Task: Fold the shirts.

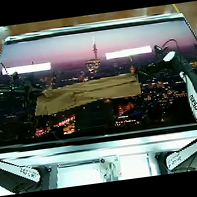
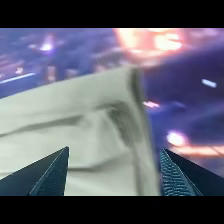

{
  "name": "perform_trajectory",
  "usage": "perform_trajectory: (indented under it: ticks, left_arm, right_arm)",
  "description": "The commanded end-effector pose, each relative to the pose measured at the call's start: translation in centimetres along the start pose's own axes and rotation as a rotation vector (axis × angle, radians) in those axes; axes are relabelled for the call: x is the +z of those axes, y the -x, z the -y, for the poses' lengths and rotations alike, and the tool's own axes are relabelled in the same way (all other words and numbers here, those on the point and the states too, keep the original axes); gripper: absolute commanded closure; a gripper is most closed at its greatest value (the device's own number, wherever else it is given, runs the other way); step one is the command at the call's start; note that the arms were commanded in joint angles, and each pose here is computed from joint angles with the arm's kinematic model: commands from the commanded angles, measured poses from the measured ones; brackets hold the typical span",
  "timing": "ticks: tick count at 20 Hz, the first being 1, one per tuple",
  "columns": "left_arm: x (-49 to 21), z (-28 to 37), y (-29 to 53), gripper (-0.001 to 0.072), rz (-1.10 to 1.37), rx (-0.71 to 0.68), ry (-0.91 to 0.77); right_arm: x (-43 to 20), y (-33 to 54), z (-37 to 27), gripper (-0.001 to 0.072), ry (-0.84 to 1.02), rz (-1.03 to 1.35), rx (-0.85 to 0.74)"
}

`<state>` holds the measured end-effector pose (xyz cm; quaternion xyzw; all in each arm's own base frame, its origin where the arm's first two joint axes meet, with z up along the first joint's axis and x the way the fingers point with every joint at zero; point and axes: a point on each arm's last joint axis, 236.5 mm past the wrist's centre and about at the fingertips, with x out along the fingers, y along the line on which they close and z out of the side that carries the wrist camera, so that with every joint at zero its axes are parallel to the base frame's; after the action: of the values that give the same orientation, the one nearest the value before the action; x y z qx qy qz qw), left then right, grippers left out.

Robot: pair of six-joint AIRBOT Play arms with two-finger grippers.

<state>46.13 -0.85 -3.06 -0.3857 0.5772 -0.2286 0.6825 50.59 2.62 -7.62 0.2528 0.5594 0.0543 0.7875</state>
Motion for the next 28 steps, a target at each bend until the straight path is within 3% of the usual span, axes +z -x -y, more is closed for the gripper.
perform_trajectory:
  ticks: [1, 8, 9, 10, 11, 14, 16, 21, 28]
  left_arm:
    - [-0.7, 2.4, 2.2, 0.0370, -0.029, -0.021, -0.043]
    - [-1.7, 7.3, 2.0, 0.0385, -0.030, -0.015, -0.163]
    - [-2.0, 8.0, 1.4, 0.0386, -0.042, -0.025, -0.175]
    - [-2.2, 8.7, 0.8, 0.0388, -0.051, -0.036, -0.185]
    - [-2.2, 9.3, 0.0, 0.0391, -0.052, -0.037, -0.198]
    - [-1.5, 11.3, -3.2, 0.0402, -0.022, -0.020, -0.251]
    - [-1.7, 13.2, -6.6, 0.0659, -0.016, -0.012, -0.298]
    - [-6.4, 18.8, -18.2, 0.0667, -0.073, -0.024, -0.426]
    - [-17.4, 26.7, -30.9, 0.0673, -0.165, -0.215, -0.344]
  right_arm:
    - [-2.4, 0.6, 2.0, 0.0039, -0.121, -0.125, 0.018]
    - [-4.6, -5.6, -2.7, 0.0058, -0.197, -0.199, 0.206]
    - [-4.3, -5.9, -3.1, 0.0199, -0.189, -0.182, 0.209]
    - [-3.7, -5.8, -3.4, 0.0461, -0.179, -0.157, 0.213]
    - [-3.3, -5.4, -3.8, 0.0648, -0.164, -0.139, 0.221]
    - [-1.2, -1.1, -5.9, 0.0646, -0.026, -0.048, 0.254]
    - [-0.2, 3.6, -8.1, 0.0647, 0.028, 0.008, 0.284]
    - [-3.2, 16.2, -14.1, 0.0646, 0.149, 0.027, 0.368]
    - [-8.0, 29.1, -19.7, 0.0647, 0.176, 0.179, 0.429]
